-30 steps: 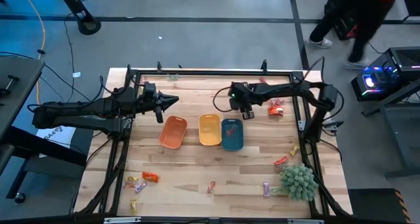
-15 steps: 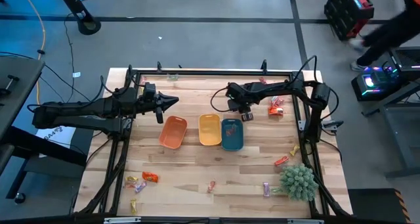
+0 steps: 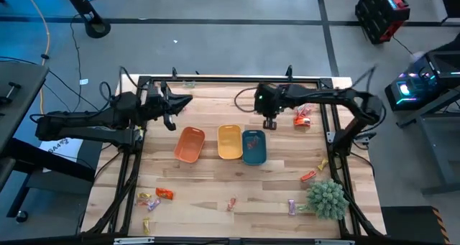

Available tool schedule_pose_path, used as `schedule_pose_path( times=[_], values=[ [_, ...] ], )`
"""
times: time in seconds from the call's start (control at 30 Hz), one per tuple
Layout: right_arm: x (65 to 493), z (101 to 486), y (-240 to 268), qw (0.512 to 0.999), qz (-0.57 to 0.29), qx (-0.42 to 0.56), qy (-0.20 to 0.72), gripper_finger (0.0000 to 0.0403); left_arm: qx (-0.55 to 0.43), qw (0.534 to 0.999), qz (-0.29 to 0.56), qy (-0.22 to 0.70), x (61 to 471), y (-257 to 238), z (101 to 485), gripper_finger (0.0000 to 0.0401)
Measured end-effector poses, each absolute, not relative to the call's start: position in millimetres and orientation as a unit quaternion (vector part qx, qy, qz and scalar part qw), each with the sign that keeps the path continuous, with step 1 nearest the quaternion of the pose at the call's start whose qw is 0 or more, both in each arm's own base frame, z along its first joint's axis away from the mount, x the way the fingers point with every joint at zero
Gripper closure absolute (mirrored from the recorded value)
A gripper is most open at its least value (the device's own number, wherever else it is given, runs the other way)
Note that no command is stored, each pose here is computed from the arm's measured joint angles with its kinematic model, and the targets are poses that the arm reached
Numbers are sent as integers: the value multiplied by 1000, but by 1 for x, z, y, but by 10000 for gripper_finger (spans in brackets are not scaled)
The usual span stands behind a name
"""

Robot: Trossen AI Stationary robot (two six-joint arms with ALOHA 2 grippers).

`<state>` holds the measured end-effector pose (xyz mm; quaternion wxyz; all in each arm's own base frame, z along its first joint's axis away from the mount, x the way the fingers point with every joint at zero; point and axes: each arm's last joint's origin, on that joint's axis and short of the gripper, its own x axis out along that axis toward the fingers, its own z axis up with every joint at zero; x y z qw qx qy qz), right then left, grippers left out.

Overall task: Sort candy
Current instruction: Put the red candy into the yellow bin

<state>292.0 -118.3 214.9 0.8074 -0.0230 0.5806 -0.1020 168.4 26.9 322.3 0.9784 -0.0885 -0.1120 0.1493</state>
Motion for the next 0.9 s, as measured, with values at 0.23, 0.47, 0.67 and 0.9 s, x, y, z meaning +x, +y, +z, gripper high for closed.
schedule_pose_path(
  times=[0.23, 0.47, 0.67, 0.9],
  values=[
    [306, 266, -97, 907, -95, 111, 396, 398, -83, 973, 192, -92, 168, 33, 318, 386],
    [344, 263, -50, 937, -14, 146, 316, 395, -103, 971, 208, -62, 168, 38, 311, 386],
    [363, 242, -27, 933, 9, 163, 321, 394, -102, 971, 207, -60, 168, 38, 311, 386],
    [373, 217, -25, 911, -5, 207, 356, 324, -90, 973, 210, -38, 171, 38, 320, 351]
  ],
)
